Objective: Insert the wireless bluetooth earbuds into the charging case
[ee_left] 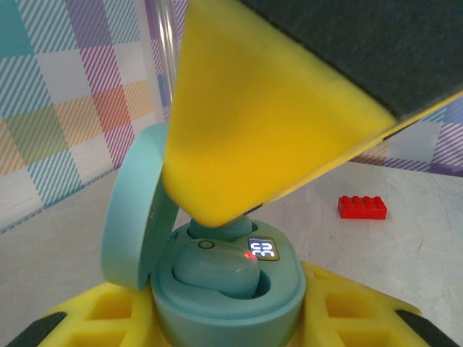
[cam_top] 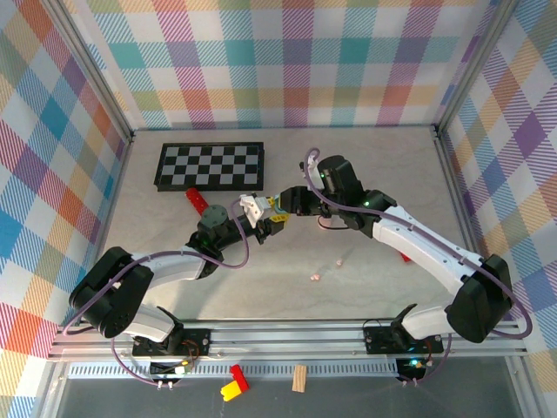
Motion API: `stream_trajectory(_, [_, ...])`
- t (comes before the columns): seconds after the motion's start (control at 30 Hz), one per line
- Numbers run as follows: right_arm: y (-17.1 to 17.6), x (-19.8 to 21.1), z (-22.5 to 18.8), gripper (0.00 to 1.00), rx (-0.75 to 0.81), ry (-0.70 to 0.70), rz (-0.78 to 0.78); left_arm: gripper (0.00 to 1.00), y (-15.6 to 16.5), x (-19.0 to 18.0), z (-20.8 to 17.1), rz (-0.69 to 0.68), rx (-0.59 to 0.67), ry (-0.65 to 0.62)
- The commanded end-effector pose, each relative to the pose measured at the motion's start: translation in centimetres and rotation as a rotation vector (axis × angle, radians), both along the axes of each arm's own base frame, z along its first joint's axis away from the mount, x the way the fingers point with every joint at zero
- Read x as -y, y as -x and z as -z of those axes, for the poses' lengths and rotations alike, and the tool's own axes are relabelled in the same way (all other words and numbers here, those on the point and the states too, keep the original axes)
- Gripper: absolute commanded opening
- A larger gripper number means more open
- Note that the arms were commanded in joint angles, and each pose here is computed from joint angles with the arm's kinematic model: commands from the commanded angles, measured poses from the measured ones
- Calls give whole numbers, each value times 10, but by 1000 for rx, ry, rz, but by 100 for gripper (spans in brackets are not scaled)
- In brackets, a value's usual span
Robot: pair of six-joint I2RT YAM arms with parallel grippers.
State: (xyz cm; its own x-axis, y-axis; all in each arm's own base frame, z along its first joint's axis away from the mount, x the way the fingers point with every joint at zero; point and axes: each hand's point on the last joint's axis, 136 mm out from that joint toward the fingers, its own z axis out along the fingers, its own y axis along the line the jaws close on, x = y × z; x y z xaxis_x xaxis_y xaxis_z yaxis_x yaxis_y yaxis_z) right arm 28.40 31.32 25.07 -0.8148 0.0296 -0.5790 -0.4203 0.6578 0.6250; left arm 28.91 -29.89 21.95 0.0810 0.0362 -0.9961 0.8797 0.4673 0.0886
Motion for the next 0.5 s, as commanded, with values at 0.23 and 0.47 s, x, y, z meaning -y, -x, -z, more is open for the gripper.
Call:
stream_trajectory(0.23, [11, -3, -18, 31, 48, -51, -65, 29, -2, 5, -17, 3, 60, 41])
stream_trajectory(0.47, [24, 8, -46, 32, 164, -101, -84, 29, -7, -1, -9, -19, 47, 24])
